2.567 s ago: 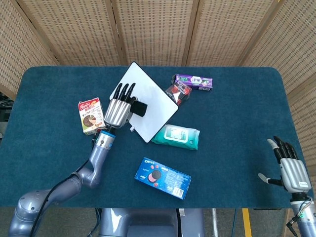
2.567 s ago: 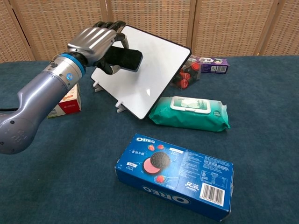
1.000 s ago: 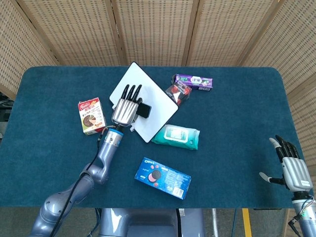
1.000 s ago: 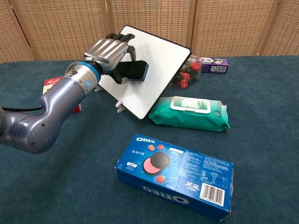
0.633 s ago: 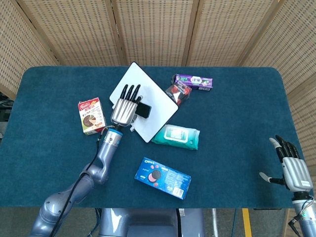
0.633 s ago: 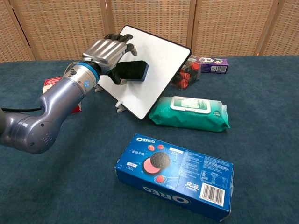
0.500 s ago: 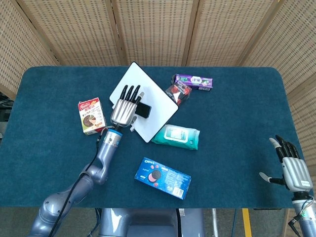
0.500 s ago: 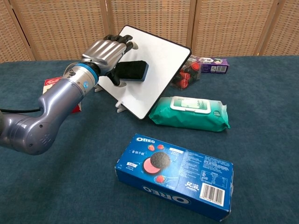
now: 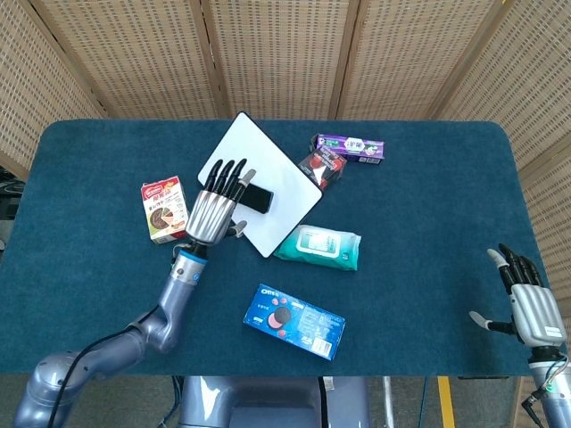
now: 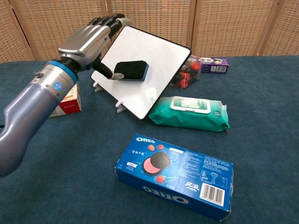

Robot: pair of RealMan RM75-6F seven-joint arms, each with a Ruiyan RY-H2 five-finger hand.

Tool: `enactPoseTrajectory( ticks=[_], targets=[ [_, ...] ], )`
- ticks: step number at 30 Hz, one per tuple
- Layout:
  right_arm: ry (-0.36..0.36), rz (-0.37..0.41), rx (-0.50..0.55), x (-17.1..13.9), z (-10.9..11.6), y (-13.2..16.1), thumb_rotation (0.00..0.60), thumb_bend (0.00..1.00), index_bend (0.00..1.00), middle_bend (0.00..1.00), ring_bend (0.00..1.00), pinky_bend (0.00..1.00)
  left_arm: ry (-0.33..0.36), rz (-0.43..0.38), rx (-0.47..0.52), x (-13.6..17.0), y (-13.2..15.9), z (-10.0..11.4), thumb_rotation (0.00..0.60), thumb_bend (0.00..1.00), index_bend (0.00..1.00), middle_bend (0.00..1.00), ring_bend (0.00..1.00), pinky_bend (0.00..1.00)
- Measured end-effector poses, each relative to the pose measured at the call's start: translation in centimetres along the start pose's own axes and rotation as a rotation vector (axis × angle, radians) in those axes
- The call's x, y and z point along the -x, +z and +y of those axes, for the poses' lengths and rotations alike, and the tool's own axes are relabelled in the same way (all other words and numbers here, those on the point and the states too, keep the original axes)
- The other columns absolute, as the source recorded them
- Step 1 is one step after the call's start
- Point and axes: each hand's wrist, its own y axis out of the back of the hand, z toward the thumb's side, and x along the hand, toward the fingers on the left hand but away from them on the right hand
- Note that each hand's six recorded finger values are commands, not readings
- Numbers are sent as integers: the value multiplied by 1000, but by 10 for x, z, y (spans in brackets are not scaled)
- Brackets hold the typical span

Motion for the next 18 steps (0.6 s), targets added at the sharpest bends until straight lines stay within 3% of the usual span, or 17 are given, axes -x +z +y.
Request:
enactPoseTrajectory(
  ticks=[7, 14, 18],
  targets=[
    [8, 2, -56, -3, 0, 0, 600, 2, 25, 0, 0, 0, 9, 34, 33, 73, -26, 42, 600, 0, 0, 0, 0, 0],
    [10, 13, -108, -5, -5, 7, 600, 2, 25, 0, 0, 0, -140, 207, -121, 183, -81, 81, 600, 0, 0, 0, 0, 0],
    [9, 19, -132, -6, -8, 11, 600, 2, 25, 0, 0, 0, -176, 288, -182, 218, -102, 95, 600, 0, 0, 0, 0, 0]
  ],
)
